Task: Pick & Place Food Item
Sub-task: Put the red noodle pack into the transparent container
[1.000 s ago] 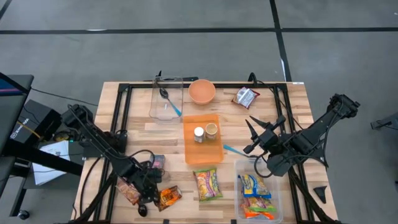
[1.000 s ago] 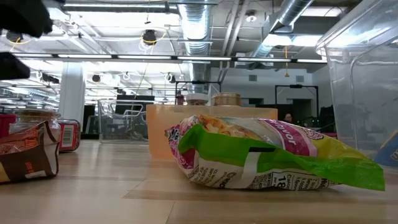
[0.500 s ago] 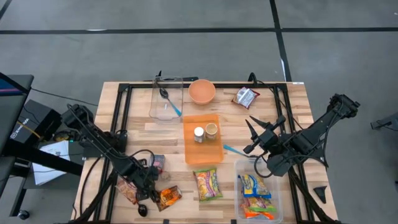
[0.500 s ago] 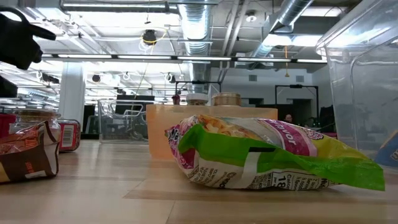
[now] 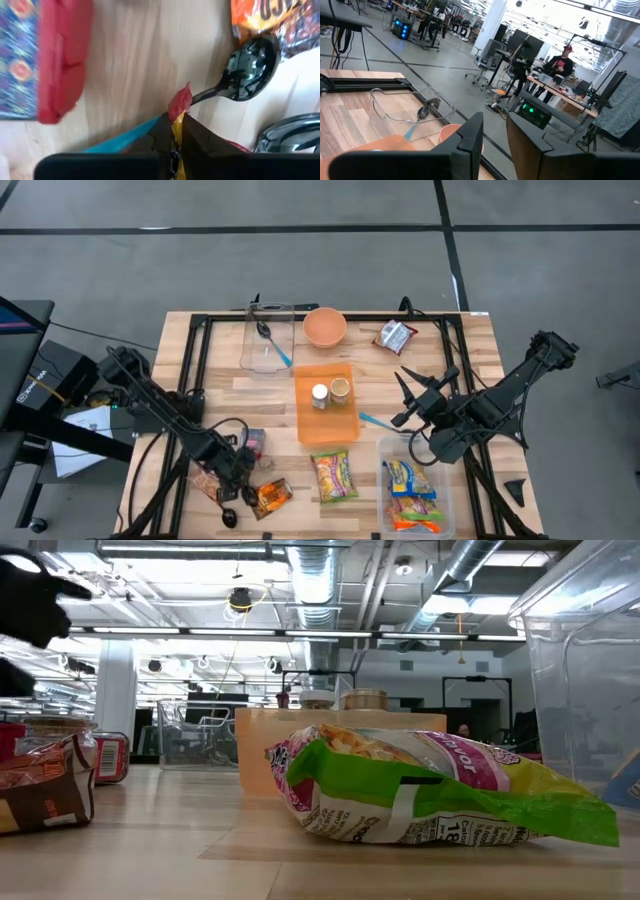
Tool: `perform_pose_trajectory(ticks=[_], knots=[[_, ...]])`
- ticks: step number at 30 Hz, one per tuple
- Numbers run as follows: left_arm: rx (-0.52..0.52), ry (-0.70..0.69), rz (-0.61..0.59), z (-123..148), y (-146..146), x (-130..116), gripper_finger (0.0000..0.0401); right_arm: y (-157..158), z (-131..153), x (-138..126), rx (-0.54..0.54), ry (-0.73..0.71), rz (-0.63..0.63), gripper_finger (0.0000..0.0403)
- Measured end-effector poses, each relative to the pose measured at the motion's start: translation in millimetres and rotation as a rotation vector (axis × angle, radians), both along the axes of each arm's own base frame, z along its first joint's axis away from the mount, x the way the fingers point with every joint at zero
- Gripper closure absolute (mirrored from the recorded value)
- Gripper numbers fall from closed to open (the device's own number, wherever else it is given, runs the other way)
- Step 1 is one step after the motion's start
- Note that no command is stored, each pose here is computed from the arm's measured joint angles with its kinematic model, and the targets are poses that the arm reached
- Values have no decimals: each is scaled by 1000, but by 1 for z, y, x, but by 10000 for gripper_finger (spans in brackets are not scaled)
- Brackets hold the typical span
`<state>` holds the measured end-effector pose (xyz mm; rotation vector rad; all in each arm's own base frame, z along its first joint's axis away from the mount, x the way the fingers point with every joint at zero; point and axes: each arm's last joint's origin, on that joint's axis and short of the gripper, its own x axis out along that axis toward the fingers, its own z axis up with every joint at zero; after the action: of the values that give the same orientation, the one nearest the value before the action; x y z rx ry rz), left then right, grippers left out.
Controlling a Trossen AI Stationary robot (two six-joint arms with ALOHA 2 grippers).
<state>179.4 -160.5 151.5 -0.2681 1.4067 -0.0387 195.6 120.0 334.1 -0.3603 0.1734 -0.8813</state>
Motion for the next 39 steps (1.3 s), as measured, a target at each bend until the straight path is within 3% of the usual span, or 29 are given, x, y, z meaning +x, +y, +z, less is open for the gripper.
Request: perform_pose_trajectory(ticks=[8,14,23,25,32,39], knots=[[-27,-168,35,31,11,-2,395,0,0,0,1,0,1,321],[-117,-311,41,62,18,-12,396,0,0,0,0,0,1,321],[-249,-805,-144,113,13,-7,396,0,0,0,0,1,1,321],[-232,-882,-180,118,14,-2,396,0,0,0,-1,1,2,321],[-29,-1060,-262,118,37,35,396,0,0,0,-1,1,3,321],[-9,-1381,-376,123,57,82,396,-6,8,-8,46,-59,2,321]])
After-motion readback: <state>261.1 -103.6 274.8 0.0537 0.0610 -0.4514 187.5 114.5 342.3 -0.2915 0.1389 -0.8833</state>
